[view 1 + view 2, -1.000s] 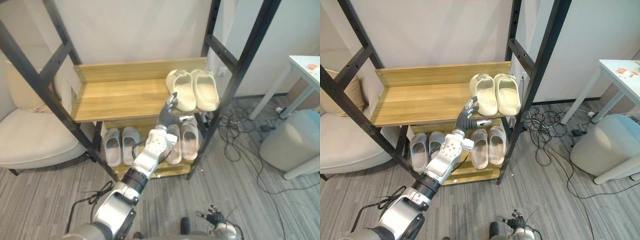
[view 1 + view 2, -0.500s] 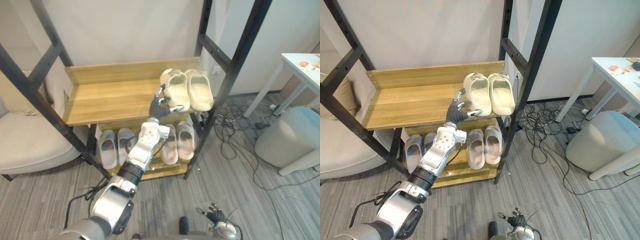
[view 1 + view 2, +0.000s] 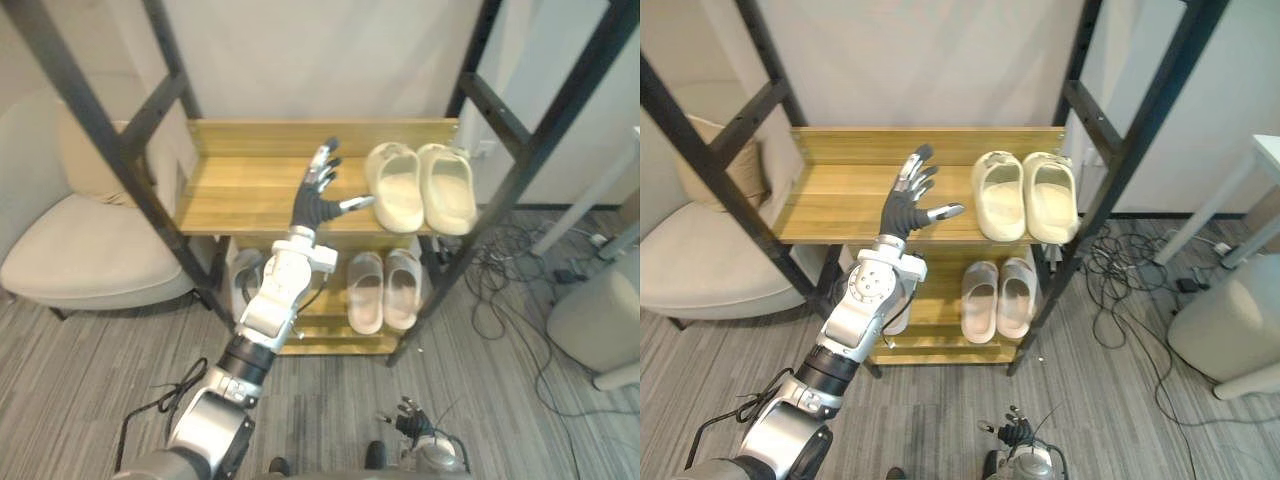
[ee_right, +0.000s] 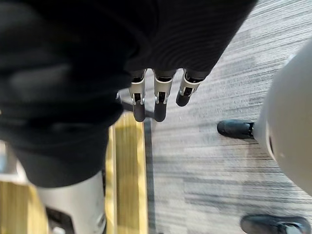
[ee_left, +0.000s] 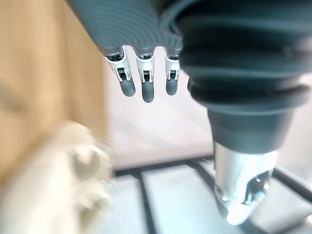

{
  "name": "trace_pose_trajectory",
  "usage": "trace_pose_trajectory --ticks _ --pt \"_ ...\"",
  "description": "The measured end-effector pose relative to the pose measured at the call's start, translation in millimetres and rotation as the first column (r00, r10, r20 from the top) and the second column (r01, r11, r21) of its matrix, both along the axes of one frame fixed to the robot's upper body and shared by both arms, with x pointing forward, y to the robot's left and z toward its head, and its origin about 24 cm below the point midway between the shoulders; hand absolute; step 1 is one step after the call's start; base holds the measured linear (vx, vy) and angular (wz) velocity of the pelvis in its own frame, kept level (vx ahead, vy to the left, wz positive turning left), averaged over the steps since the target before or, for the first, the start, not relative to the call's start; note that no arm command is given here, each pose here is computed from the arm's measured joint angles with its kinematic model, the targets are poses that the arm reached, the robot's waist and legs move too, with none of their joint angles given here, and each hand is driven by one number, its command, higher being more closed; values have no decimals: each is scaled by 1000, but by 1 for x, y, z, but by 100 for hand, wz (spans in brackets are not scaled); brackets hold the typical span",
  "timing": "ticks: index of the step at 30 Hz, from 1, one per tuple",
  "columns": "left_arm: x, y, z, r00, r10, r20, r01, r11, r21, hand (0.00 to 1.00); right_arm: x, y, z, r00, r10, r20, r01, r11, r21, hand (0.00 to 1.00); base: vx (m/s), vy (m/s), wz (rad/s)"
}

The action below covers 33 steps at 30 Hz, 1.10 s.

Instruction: Organize the slippers on the shoe rack

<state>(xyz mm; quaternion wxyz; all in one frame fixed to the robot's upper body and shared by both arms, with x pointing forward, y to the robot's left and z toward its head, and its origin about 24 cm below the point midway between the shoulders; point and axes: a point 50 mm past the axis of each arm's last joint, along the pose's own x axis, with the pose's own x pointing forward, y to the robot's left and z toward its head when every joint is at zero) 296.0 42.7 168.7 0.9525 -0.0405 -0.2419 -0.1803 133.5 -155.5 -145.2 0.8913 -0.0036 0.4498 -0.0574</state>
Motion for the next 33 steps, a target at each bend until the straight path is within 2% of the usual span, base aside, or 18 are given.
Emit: trace_pose_trajectory --ticks 3,8,11,16,17,18,19,21,22,25,27,30,31,33 --pt "-22 0 -1 996 -85 27 87 995 -49 0 -3 3 -2 1000 11 -12 -11 1000 4 0 -30 19 22" --pt "-44 13 -15 989 -151 -2 149 979 -139 0 -10 4 -6 998 38 -51 -37 999 7 0 -26 -12 12" --pt "-58 24 -34 981 -176 -77 161 971 -175 0 -13 3 -9 996 45 -71 -45 999 8 0 -27 -29 34" --pt "-87 41 -94 928 -191 -319 137 974 -182 0 -18 4 -12 993 66 -95 -65 998 9 0 37 -20 18" --pt "-93 44 -119 890 -177 -420 116 979 -167 0 -18 5 -12 993 69 -97 -68 998 10 0 30 0 16" --pt "-99 47 -147 837 -150 -527 93 987 -134 0 -17 5 -12 993 72 -94 -71 997 10 0 30 0 14" --pt "-101 48 -152 826 -144 -544 91 988 -124 0 -16 5 -12 993 73 -93 -73 997 10 0 30 1 2" --pt "-115 58 -204 698 -54 -714 75 997 -1 0 -14 6 -11 992 92 -86 -92 996 6 0 0 0 0" --pt "-116 59 -208 686 -42 -727 78 997 16 0 -14 6 -11 992 92 -85 -92 996 6 0 0 0 0" --pt "-139 88 -260 520 169 -837 69 969 239 0 -14 0 -10 992 94 -78 -95 995 -10 0 7 2 -3" --pt "-152 107 -278 446 309 -840 66 924 376 0 -17 -6 -10 993 91 -73 -93 995 -27 0 0 0 0" --pt "-164 127 -290 376 419 -827 49 882 469 0 -34 -15 -12 992 85 -94 -90 995 -45 0 -6 7 -5" --pt "-176 144 -298 304 492 -816 23 852 522 0 -41 -27 -9 994 87 -71 -92 994 -67 0 -15 23 -23" --pt "-185 154 -304 252 528 -811 18 836 549 0 -44 -37 -7 992 112 -60 -117 989 -95 0 -3 18 -21"
